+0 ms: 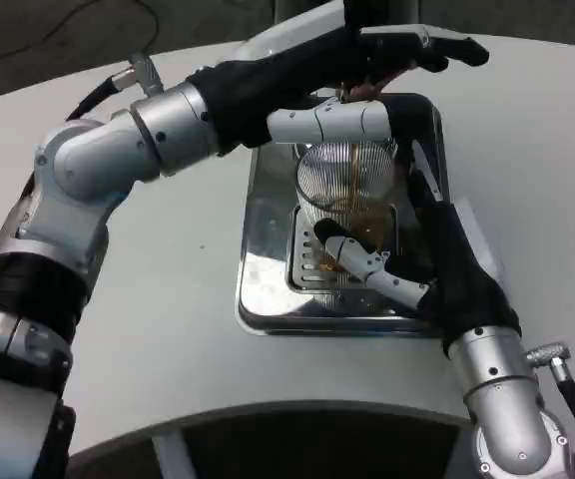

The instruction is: Grasp the cup under the faucet to collect the drink, then remove the cup.

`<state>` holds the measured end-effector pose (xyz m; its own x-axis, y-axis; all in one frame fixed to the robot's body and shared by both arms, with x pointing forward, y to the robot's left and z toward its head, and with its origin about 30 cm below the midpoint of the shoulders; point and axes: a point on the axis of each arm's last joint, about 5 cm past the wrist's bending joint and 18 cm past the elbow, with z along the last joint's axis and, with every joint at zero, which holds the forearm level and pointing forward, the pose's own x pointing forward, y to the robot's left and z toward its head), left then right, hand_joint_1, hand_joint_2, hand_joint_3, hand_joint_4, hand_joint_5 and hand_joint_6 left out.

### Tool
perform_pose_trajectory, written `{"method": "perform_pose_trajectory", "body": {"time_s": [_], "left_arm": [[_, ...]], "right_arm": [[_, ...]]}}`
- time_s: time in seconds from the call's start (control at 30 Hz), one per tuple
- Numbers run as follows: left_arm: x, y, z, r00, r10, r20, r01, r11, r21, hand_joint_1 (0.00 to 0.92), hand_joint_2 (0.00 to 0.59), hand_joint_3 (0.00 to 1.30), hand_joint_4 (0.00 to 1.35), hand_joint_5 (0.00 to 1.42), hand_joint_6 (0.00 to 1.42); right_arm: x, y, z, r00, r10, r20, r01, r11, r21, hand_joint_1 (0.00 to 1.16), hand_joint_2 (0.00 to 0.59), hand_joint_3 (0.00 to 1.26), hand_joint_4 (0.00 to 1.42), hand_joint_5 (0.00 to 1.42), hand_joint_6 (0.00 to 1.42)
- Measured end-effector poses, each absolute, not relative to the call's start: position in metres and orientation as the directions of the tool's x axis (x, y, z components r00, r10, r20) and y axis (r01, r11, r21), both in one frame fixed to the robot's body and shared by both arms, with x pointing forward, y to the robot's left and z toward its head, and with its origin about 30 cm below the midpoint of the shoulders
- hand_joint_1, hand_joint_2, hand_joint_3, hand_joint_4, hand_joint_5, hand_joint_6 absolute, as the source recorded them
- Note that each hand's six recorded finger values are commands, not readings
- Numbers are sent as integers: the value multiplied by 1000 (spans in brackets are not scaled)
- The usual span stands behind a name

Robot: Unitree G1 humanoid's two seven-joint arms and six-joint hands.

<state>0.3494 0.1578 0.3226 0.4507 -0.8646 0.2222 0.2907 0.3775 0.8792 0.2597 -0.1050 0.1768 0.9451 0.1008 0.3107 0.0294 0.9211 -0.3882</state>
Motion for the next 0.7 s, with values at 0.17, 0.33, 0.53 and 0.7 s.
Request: {"method": "perform_pose_trajectory", "body": {"time_s": [0.17, 0.33, 0.53, 0.7], "left_arm": [[350, 158, 323, 451, -864, 224, 290, 379, 879, 0, 59, 219, 112, 133, 77], [350, 158, 323, 450, -864, 224, 290, 379, 879, 0, 60, 219, 112, 133, 77], [350, 158, 322, 451, -864, 224, 291, 380, 878, 0, 61, 219, 112, 133, 77], [350, 158, 323, 451, -864, 225, 290, 380, 878, 0, 61, 219, 112, 133, 77]], "right_arm": [[263, -103, 175, 950, 105, 295, 17, 923, -383, 680, 236, 0, 0, 4, 0], [265, -100, 175, 951, 107, 289, 11, 925, -379, 680, 236, 0, 0, 4, 0], [268, -98, 174, 955, 99, 278, 9, 931, -365, 680, 236, 0, 0, 4, 0], [272, -96, 175, 956, 93, 277, 13, 934, -358, 680, 236, 0, 0, 4, 0]]}}
